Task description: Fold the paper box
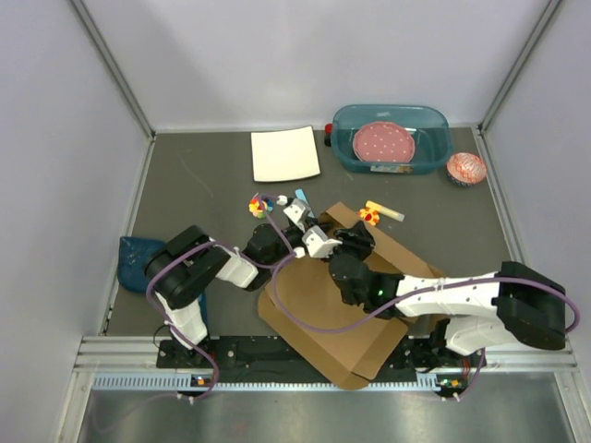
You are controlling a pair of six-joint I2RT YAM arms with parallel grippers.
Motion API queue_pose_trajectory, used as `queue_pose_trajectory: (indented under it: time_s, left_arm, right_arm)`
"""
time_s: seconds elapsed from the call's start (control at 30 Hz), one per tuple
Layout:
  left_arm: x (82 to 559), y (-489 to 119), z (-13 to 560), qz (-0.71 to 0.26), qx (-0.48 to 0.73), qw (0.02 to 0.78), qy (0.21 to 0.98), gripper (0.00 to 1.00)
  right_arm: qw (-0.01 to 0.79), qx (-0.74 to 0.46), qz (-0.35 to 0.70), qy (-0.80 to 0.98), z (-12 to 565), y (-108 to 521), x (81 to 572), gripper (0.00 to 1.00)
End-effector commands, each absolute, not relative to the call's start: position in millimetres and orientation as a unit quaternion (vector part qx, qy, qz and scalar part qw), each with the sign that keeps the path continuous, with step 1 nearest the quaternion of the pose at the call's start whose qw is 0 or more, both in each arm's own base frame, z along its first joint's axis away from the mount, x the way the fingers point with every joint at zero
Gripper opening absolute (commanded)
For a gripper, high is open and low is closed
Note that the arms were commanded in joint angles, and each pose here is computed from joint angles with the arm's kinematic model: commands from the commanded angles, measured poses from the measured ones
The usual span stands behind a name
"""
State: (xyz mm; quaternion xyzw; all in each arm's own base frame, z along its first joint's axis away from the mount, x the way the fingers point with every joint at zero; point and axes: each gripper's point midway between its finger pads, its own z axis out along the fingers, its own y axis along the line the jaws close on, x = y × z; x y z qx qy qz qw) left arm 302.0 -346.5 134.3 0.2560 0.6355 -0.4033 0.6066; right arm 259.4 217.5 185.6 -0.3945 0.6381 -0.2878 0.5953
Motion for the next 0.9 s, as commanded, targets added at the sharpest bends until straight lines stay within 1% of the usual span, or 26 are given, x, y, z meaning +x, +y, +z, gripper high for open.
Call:
queue_pose_trajectory:
  time_s: [0.0, 0.03, 0.1, 0.13, 0.17, 0.43, 0.53, 0.6, 0.87]
  left_arm:
    - [300.6, -353.9, 176.8, -0.425, 0.252, 0.642, 0.586, 0.15]
    - [301.2, -353.7, 175.1, -0.424, 0.251, 0.639, 0.590, 0.15]
    - [300.8, -353.7, 174.0, -0.424, 0.251, 0.638, 0.592, 0.15]
    - [301.3, -352.8, 174.1, -0.423, 0.249, 0.638, 0.593, 0.15]
    - [300.2, -352.7, 173.1, -0.423, 0.250, 0.636, 0.594, 0.15]
    - [301.3, -347.6, 174.6, -0.407, 0.249, 0.639, 0.603, 0.15]
    - [305.5, -341.0, 180.7, -0.388, 0.244, 0.648, 0.608, 0.15]
    - [308.7, -336.6, 175.0, -0.369, 0.242, 0.646, 0.622, 0.14]
    - [312.7, -324.5, 176.8, -0.347, 0.221, 0.651, 0.638, 0.13]
  right_arm:
    - [0.607, -0.371, -0.236, 0.662, 213.4, 229.3, 251.6, 0.50]
    - [0.607, -0.367, -0.225, 0.668, 218.7, 230.5, 250.2, 0.54]
    - [0.611, -0.355, -0.201, 0.678, 232.8, 231.1, 248.3, 0.58]
    - [0.613, -0.353, -0.196, 0.679, 237.2, 231.1, 247.5, 0.64]
    - [0.620, -0.342, -0.184, 0.682, 247.2, 231.2, 246.9, 0.65]
    - [0.632, -0.322, -0.159, 0.687, 267.2, 219.7, 240.0, 0.69]
    - [0.640, -0.313, -0.123, 0.691, 271.0, 218.0, 235.2, 0.70]
    - [0.645, -0.307, -0.105, 0.692, 272.5, 214.3, 231.5, 0.72]
    - [0.646, -0.314, -0.029, 0.695, 265.2, 214.5, 217.4, 0.75]
